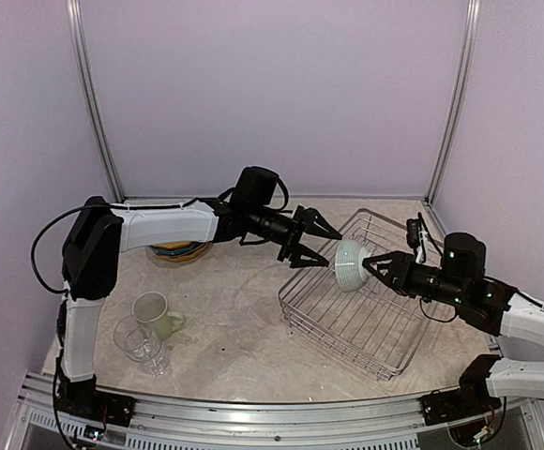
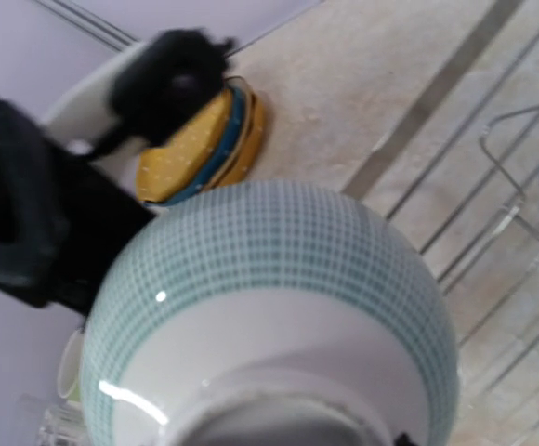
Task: Unload the mixed dishes from the dish rack
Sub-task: Pass from the right arm to the left
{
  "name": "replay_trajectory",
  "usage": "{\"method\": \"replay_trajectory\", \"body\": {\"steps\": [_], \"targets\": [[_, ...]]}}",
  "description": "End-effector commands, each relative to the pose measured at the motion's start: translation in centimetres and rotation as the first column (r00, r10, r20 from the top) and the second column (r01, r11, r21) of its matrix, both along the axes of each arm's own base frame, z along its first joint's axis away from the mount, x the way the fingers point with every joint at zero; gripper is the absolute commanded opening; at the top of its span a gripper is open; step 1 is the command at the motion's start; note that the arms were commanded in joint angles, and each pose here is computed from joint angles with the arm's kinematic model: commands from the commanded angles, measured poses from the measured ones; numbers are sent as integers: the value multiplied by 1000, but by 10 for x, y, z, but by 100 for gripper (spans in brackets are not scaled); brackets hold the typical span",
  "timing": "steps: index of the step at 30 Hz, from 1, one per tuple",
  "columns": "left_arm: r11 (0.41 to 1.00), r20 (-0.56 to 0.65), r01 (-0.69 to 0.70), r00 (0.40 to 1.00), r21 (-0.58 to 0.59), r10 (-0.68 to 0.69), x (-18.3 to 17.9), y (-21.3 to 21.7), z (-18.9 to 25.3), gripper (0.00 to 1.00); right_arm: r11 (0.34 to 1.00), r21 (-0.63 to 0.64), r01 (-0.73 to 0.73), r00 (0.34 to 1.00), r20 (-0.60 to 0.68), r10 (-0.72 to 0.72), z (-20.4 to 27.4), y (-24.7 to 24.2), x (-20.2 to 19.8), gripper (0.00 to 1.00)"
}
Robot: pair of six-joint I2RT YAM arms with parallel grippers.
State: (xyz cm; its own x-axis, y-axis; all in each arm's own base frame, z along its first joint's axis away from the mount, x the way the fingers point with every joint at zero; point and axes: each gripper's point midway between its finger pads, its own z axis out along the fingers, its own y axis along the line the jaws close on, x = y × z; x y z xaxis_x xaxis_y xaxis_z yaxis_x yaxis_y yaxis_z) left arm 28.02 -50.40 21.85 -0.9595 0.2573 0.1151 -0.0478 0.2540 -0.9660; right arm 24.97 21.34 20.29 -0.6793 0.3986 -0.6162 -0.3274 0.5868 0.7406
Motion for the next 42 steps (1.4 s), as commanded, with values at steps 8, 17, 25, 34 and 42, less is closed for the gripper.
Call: {"method": "replay_trajectory", "body": {"steps": [8,17,25,34,42], "targets": [[977,-61,99,992,-188,-113,-14,-35,15,60,992,113,-50,995,88,40,25,7,-3,24],[961,-96,118,985,-249,-145,-25,-45,16,39,991,121,-49,996,80,40,21,8,-3,24],[960,-96,127,983,-248,-155,-28,-44,13,20,991,127,-50,996,84,39,23,7,-3,25],[967,-75,128,986,-222,-148,-26,-40,11,0,993,115,-39,996,82,30,23,5,-4,39],[983,2,75,997,-166,-76,-6,-14,19,0,995,97,-16,996,86,7,26,-1,-5,77]]}}
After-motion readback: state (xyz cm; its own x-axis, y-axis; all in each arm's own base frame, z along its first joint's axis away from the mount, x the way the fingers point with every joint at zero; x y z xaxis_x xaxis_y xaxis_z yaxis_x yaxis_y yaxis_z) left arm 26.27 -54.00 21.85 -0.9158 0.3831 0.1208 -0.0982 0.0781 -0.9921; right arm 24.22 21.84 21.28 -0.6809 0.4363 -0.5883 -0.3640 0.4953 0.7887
